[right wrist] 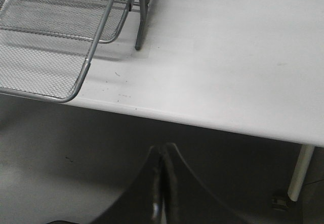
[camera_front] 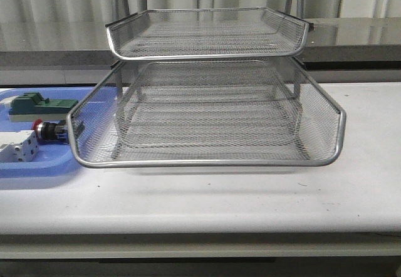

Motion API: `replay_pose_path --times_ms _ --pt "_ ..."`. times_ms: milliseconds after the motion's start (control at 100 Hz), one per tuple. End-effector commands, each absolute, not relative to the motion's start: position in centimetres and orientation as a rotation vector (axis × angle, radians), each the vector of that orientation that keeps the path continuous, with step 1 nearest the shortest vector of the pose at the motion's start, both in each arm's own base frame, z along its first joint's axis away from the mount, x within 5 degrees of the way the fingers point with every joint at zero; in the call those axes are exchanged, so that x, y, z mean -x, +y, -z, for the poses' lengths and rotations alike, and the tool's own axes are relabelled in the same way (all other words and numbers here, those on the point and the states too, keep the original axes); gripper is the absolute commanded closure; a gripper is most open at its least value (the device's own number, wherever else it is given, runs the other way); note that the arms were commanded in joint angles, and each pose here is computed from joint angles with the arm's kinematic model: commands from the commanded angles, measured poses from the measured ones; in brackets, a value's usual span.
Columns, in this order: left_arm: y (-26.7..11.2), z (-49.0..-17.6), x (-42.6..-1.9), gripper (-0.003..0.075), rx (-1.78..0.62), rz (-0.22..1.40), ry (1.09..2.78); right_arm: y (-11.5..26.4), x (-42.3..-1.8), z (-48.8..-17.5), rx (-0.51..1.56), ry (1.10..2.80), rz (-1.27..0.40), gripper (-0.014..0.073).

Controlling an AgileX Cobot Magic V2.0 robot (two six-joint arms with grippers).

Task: Place button on rack with both arms
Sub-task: 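Lower the left gripper and grasp the red push button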

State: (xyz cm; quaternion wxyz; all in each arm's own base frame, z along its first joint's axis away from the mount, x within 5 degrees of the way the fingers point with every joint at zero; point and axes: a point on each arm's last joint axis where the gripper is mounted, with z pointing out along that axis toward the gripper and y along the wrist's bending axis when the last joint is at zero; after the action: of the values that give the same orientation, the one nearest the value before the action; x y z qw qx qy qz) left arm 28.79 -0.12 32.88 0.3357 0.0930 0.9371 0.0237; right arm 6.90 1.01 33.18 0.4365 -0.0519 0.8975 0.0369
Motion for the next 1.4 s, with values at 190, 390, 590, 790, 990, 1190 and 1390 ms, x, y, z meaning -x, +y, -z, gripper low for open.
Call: replay_pose_path --times_ms 190,390,590,790,990,1190,1390 --pt "-1.2 -35.3 -35.2 0.0061 -0.625 -0.115 2.338 1.0 -7.2 -34.6 0.125 2.144 -0.083 0.0666" --pt "-3.3 -33.6 -39.7 0.0061 -0.931 -0.090 2.359 1.0 -7.2 -34.6 0.125 2.144 -0.083 0.0666" --pt "-5.3 -30.7 -43.3 0.0061 -1.228 -0.082 2.338 1.0 -7.2 -34.6 0.125 2.144 -0.083 0.0666" --pt "-6.3 -28.3 -44.5 0.0061 -1.406 -0.041 2.320 1.0 -7.2 -34.6 0.125 2.144 -0.083 0.0666" --pt "-6.4 -26.4 -45.0 0.0061 -1.487 -0.025 2.323 1.0 -7.2 -34.6 0.125 2.144 -0.084 0.0666" --pt "-6.5 -25.0 -45.5 0.0061 -1.557 -0.024 2.304 1.0 -7.2 -34.6 0.125 2.144 -0.084 0.0666" --pt "-6.5 -23.3 -46.2 0.0061 -1.594 -0.024 2.298 1.0 -7.2 -34.6 0.125 2.144 -0.084 0.0666"
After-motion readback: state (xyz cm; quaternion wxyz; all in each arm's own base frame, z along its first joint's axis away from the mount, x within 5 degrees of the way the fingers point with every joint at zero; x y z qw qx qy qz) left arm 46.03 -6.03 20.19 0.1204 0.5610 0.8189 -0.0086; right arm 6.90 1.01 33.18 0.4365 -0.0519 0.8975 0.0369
